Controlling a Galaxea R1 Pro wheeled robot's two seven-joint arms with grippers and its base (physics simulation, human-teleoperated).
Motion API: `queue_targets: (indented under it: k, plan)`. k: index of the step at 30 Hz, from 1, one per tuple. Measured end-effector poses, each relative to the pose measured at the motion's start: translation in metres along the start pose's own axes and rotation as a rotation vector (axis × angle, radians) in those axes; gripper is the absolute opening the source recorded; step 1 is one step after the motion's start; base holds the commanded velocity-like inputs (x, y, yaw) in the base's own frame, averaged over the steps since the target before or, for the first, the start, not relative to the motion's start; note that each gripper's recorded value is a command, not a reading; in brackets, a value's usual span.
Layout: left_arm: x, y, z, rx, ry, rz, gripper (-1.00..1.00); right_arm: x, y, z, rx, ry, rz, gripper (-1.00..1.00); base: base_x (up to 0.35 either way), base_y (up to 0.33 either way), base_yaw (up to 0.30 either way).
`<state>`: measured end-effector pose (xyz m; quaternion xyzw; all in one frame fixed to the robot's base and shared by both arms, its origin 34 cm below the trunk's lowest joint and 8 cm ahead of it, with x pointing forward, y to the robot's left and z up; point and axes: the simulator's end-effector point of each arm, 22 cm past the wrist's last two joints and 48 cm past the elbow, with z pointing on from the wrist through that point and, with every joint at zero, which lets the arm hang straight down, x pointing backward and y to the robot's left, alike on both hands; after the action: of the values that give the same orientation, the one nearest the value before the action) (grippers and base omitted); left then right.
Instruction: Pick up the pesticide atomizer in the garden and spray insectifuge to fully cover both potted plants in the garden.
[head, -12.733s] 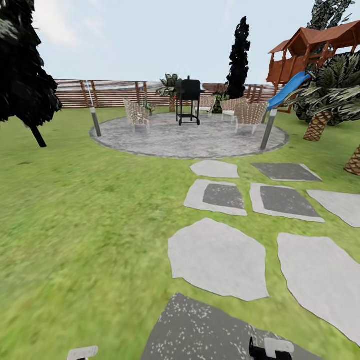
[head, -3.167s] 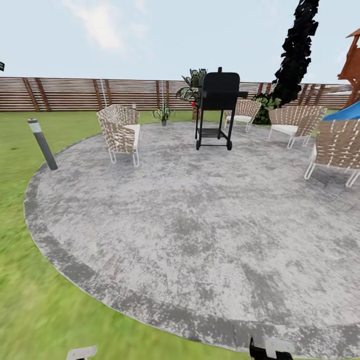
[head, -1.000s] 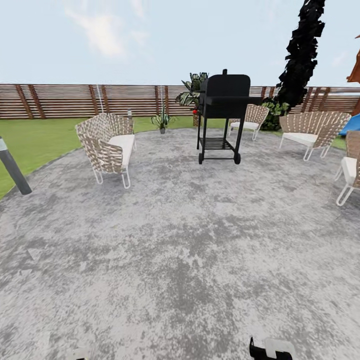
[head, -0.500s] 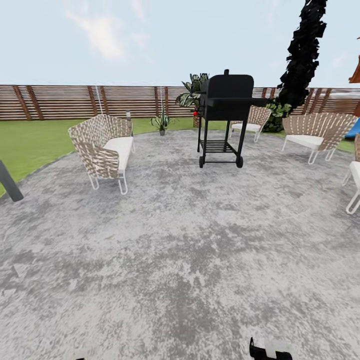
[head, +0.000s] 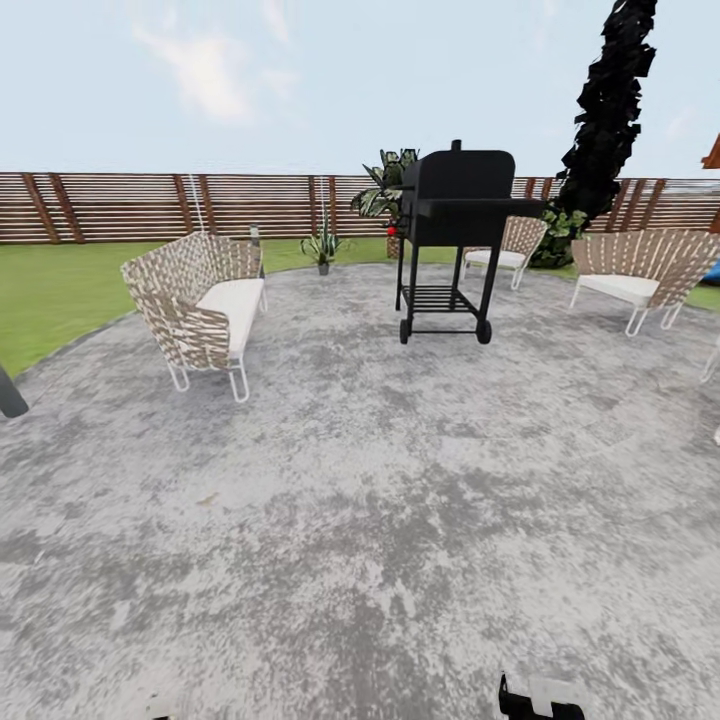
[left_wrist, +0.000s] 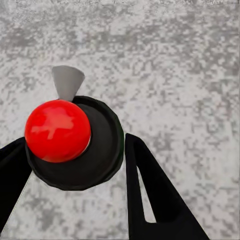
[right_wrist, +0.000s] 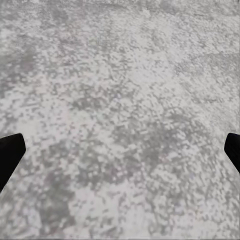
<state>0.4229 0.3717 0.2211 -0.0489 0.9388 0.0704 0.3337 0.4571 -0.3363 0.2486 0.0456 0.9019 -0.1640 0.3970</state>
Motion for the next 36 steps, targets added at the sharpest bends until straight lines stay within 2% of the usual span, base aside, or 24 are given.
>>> queue_targets:
  k: [18,27,36]
  plan:
    - [-0.0004,-0.0001,0.0001,0.000,-0.001,0.000,-1.00,-0.0005,0.0010,-0.0001,-0.001,-0.001,0.001,1.00,0.339,0.000,0.004]
    - [-0.0007,-0.0001,0.0001,0.000,-0.002,0.000,-1.00,-0.0006,0.0009,0.0000,0.000,-0.001,0.001,1.00,0.339,0.000,0.217]
    - [-0.0007,-0.0002,0.0001,0.001,-0.002,0.000,-1.00,-0.0006,-0.0005,0.0002,0.003,-0.001,0.003,1.00,0.339,0.000,0.019]
